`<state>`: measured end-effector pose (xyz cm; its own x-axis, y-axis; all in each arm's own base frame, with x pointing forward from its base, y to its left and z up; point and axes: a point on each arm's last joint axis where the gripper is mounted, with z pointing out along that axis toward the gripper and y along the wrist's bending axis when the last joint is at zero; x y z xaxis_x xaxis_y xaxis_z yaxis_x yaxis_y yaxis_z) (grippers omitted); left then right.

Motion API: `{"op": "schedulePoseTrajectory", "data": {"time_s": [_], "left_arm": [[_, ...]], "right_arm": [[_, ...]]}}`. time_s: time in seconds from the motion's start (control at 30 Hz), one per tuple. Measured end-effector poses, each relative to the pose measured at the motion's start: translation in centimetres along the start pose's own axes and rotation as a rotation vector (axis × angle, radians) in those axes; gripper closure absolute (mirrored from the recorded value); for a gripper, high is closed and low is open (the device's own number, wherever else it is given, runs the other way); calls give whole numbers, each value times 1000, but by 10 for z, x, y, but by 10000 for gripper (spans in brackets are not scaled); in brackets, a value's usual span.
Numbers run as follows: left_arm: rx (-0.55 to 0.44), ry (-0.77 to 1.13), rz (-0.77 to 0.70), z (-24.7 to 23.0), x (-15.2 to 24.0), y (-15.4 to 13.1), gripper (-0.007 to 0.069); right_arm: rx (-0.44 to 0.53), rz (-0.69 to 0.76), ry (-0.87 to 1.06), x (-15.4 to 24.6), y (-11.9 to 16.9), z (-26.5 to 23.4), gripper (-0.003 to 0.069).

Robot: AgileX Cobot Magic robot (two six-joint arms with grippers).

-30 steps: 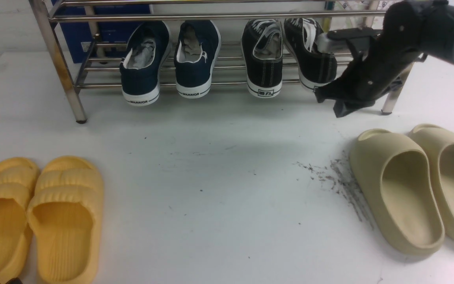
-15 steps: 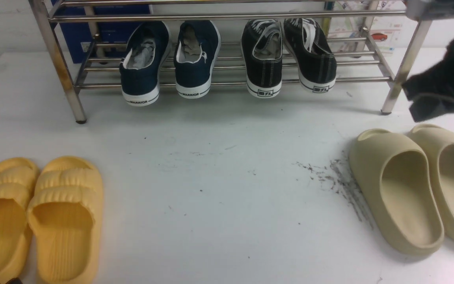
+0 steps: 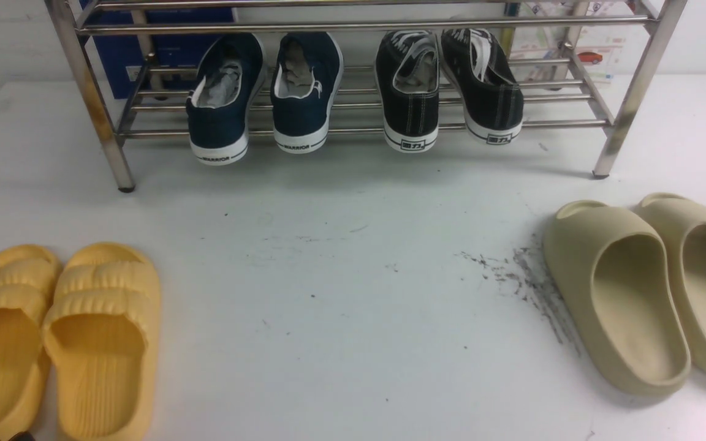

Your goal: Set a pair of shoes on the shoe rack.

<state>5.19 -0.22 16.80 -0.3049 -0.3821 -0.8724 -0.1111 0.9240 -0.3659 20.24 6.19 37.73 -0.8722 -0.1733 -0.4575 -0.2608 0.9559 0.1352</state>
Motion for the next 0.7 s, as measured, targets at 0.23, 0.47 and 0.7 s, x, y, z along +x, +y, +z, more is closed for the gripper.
{"op": "schedulePoseTrajectory", "data": {"time_s": [0.23, 0.47, 0.7], "left_arm": [[0, 0, 0, 0, 0, 0, 424], [0, 0, 0, 0, 0, 0, 424], [0, 0, 0, 0, 0, 0, 424]], "right_arm": [[54, -29, -309, 65, -13, 8, 662], [158, 36, -657, 190, -33, 62, 662], [193, 68, -755, 233, -41, 105, 662]]}}
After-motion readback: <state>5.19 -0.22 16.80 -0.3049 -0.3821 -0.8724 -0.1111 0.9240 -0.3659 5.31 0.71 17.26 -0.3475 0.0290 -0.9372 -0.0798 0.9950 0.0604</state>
